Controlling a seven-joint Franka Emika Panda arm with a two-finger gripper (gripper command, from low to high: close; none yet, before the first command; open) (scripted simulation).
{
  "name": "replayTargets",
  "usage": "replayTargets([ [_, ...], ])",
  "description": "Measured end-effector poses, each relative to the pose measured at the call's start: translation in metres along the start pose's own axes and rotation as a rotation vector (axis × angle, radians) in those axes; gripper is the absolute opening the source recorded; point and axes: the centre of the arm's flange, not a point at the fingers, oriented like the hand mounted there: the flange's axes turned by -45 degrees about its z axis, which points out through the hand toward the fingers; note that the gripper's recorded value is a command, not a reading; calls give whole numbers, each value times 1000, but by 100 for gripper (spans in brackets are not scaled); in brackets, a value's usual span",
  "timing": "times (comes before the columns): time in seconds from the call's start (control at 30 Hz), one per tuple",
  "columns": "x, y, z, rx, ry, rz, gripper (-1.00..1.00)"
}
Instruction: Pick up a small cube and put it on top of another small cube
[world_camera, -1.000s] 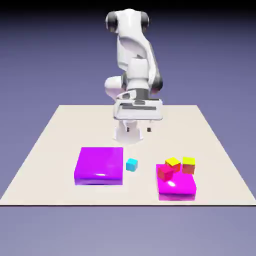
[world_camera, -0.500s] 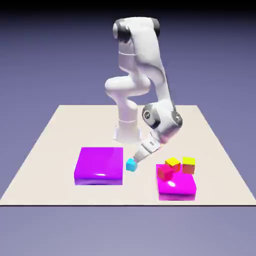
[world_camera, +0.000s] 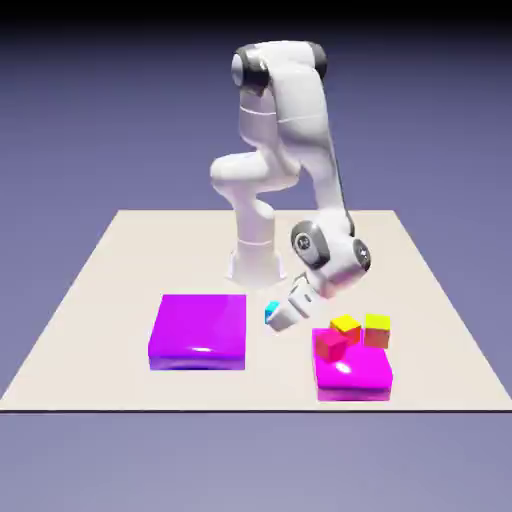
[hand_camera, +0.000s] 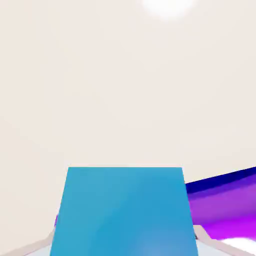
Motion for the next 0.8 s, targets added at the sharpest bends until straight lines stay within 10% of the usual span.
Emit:
replayTargets([
  [0.27, 63, -13, -140, -204, 93, -287, -100],
  [0.67, 26, 117, -79, -102, -163, -108, -100],
  [0.7, 27, 118, -59, -101, -162, -109, 100],
  [0.8, 26, 117, -81, -104, -164, -108, 100],
])
